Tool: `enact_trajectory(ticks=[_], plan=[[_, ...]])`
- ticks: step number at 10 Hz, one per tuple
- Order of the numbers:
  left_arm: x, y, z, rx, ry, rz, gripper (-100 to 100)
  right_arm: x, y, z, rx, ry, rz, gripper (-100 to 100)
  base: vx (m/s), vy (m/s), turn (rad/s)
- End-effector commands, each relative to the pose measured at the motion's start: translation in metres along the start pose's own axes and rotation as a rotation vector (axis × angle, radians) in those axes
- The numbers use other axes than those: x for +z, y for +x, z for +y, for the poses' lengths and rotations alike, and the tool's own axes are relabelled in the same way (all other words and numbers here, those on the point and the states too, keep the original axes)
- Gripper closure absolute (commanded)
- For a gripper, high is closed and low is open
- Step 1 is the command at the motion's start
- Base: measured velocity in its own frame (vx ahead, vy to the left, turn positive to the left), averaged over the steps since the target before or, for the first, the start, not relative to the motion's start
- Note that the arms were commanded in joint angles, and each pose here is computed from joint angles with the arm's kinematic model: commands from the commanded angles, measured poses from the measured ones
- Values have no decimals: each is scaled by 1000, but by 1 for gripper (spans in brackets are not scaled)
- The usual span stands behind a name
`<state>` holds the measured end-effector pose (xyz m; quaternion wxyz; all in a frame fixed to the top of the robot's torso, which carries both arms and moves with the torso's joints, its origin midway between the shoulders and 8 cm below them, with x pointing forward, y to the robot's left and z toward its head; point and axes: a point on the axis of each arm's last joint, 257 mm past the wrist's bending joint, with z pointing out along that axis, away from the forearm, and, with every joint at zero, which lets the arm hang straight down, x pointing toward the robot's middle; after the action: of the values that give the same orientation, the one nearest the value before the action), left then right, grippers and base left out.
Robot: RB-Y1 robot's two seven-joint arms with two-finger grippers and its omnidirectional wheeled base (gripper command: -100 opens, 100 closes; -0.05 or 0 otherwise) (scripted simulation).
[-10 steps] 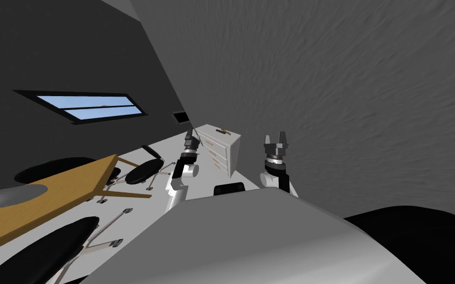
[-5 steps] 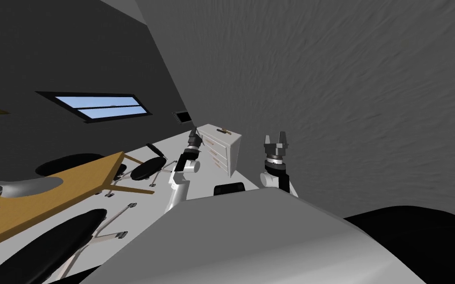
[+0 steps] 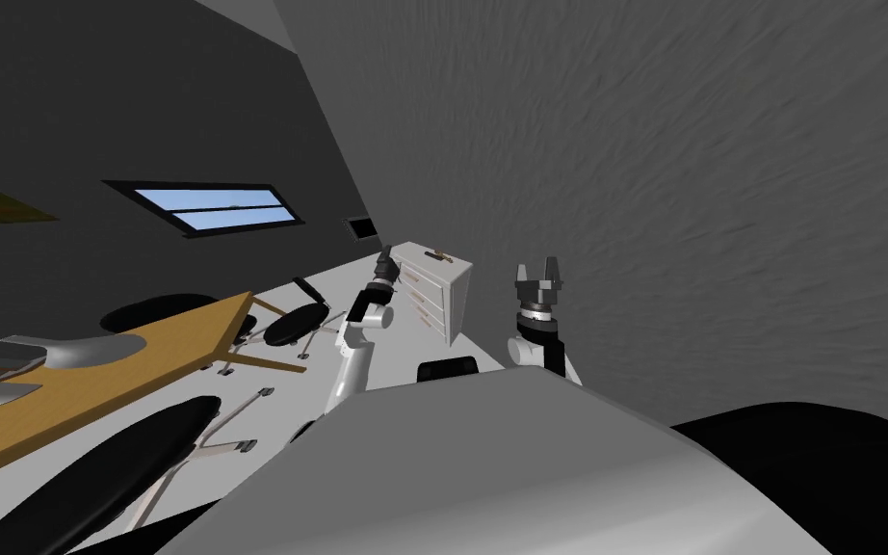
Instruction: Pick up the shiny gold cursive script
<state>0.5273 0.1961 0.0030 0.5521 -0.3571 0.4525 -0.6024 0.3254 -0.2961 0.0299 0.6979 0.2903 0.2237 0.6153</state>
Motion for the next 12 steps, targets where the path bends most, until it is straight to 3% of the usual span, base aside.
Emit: enact_trajectory(ticks=[1, 2, 3, 4, 6, 11, 12], plan=[[6, 4, 8, -2, -36, 10, -100, 0, 0, 0, 0, 0, 0, 0, -11, -14, 40], [18, 12, 9, -9, -52, 29, -100, 0, 0, 0, 0, 0, 0, 0, -13, -20, 71], [18, 13, 15, -8, -79, 31, -100, 0, 0, 0, 0, 0, 0, 0, -10, -20, 40], [28, 20, 19, -15, -99, 48, -100, 0, 0, 0, 0, 0, 0, 0, -6, -20, 61], [29, 22, 23, -13, -123, 53, -100, 0, 0, 0, 0, 0, 0, 0, -2, -11, 15], [60, 54, 37, -26, -227, 123, -100, 0, 0, 0, 0, 0, 0, 0, 3, -10, 39], [60, 56, 41, -23, -249, 126, -100, 0, 0, 0, 0, 0, 0, 0, 9, -9, 13]])
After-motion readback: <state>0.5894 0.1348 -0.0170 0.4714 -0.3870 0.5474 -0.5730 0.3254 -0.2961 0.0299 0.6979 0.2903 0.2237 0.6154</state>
